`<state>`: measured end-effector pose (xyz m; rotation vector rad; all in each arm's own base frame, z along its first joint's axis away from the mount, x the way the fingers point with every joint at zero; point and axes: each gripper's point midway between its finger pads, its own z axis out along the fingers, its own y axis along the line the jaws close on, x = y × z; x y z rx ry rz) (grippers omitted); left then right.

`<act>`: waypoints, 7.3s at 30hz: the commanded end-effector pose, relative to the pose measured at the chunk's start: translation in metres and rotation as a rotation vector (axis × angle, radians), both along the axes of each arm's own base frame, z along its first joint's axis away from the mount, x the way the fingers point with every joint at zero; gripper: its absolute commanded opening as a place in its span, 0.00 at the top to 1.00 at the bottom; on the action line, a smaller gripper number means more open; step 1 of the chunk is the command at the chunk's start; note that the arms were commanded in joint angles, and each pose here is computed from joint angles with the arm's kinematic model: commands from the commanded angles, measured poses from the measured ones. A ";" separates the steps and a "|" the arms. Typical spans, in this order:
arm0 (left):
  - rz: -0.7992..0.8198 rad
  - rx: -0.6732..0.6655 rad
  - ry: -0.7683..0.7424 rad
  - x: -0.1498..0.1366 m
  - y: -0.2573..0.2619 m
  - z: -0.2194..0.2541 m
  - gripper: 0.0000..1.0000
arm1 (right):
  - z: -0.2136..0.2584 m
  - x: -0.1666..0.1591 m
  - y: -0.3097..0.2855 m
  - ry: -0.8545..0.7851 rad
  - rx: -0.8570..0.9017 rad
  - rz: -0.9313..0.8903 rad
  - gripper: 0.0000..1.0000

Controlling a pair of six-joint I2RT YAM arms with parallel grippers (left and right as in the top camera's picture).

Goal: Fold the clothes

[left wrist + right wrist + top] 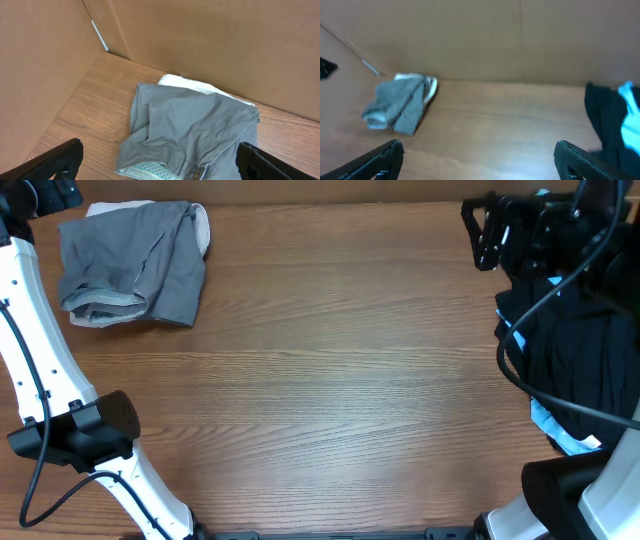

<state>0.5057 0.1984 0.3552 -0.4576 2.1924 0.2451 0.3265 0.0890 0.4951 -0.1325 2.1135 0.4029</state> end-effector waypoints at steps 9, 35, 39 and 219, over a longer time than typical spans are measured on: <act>0.002 -0.018 -0.009 0.001 -0.003 0.001 0.00 | 0.002 -0.013 -0.005 -0.016 -0.012 -0.012 0.00; 0.002 -0.018 -0.009 0.001 -0.003 0.001 0.00 | -0.253 -0.079 -0.051 -0.467 0.017 -0.183 0.00; 0.002 -0.018 -0.009 0.001 -0.003 0.001 0.00 | -0.283 -0.080 -0.051 -0.476 0.019 -0.183 0.00; -0.344 0.010 -0.596 -0.260 -0.192 -0.199 0.00 | -0.324 -0.083 -0.051 -0.517 0.027 -0.184 0.00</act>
